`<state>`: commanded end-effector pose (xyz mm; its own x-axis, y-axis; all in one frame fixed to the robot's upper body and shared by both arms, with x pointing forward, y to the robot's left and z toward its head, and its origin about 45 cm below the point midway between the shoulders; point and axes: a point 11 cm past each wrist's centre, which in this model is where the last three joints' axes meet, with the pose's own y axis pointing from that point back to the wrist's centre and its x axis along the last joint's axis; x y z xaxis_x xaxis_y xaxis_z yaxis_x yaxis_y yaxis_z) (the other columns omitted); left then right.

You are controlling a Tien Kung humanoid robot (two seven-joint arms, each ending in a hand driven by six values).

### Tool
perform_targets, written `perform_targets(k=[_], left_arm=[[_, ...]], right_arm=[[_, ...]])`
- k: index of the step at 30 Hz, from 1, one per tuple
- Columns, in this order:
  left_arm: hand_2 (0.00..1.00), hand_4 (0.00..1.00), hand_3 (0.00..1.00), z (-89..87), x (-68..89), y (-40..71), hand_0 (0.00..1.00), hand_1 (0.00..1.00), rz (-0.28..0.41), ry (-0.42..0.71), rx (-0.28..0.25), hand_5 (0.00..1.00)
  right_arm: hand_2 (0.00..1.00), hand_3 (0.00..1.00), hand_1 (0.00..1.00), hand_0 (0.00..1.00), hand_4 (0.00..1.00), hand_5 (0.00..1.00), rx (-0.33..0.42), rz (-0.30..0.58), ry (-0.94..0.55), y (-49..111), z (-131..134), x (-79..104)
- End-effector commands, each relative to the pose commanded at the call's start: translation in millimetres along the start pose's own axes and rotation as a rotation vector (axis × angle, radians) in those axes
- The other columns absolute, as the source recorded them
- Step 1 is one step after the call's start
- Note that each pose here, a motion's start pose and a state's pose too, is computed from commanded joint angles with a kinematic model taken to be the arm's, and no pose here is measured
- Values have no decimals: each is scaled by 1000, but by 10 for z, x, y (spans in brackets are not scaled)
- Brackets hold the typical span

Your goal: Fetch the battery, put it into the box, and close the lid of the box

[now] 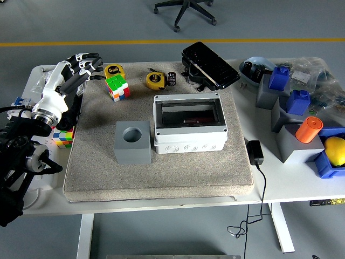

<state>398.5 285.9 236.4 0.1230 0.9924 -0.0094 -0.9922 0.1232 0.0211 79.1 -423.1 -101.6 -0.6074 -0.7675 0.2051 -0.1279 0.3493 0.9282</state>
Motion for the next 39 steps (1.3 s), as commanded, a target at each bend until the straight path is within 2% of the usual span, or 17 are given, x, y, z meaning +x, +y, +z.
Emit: perform_targets(k=[39], left_arm=[[592, 953, 611, -5, -2, -5, 510, 627, -1, 4, 5, 447]], right_arm=[[641, 534, 639, 660, 866, 422, -8, 0, 3, 0, 26, 6]])
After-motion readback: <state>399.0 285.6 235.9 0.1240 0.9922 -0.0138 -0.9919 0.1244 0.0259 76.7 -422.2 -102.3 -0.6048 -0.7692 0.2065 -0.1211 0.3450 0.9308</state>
